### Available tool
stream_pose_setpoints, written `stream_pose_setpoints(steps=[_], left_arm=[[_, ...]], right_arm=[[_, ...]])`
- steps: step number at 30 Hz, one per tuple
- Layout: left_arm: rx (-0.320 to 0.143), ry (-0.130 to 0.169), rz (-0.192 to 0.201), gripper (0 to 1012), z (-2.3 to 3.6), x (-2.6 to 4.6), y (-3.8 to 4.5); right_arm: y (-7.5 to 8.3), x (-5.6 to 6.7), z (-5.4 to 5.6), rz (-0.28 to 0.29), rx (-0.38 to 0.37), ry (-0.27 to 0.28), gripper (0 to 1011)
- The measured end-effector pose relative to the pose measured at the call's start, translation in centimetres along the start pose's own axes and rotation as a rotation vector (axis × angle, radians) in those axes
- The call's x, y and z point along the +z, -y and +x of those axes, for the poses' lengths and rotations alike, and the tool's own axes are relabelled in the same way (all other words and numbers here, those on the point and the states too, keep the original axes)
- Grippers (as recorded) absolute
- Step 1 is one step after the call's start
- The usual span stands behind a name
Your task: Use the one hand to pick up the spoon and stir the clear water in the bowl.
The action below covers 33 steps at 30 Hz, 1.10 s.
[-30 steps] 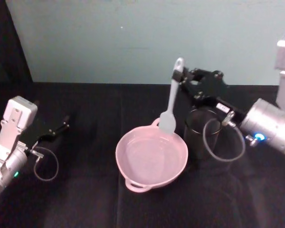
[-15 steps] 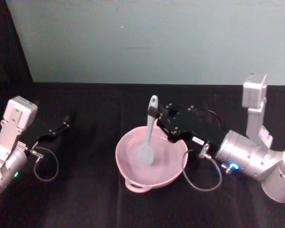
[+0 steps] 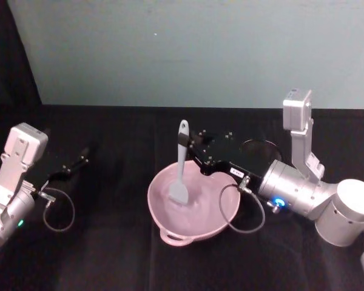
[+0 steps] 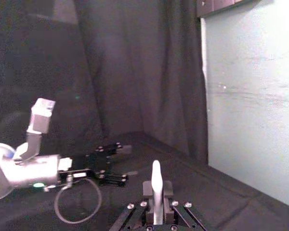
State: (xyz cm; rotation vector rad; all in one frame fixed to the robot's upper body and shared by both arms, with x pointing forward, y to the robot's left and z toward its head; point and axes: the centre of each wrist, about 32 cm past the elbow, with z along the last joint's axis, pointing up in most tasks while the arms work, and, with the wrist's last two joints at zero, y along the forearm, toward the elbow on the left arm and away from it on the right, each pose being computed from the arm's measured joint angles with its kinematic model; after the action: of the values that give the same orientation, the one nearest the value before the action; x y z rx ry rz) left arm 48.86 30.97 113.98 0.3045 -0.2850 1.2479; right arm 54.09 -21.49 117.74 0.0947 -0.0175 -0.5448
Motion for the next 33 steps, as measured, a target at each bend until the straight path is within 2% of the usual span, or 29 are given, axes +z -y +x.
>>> stream_pose_setpoints(steps=[5, 9, 15, 21, 24, 33], left_arm=[[0.0, 0.0, 0.0, 1005, 0.0, 0.0, 0.0], [0.0, 0.0, 0.0, 1005, 0.0, 0.0, 0.0], [0.0, 0.0, 0.0, 1005, 0.0, 0.0, 0.0], [0.0, 0.0, 0.0, 1005, 0.0, 0.0, 0.0], [0.0, 0.0, 0.0, 1005, 0.0, 0.0, 0.0], [0.0, 0.0, 0.0, 1005, 0.0, 0.0, 0.0]], right_arm=[[0.1, 0.4, 1.0, 0.005, -0.037, 0.019, 120], [1.2, 0.8, 1.9, 0.007, -0.082, 0.036, 121], [2.4, 1.3, 2.1, 0.004, -0.104, 0.045, 121], [2.9, 1.5, 1.1, -0.019, -0.083, 0.038, 120], [2.9, 1.6, 0.0, -0.025, -0.054, 0.035, 121], [2.0, 1.4, -1.6, -0.016, 0.003, 0.012, 121]])
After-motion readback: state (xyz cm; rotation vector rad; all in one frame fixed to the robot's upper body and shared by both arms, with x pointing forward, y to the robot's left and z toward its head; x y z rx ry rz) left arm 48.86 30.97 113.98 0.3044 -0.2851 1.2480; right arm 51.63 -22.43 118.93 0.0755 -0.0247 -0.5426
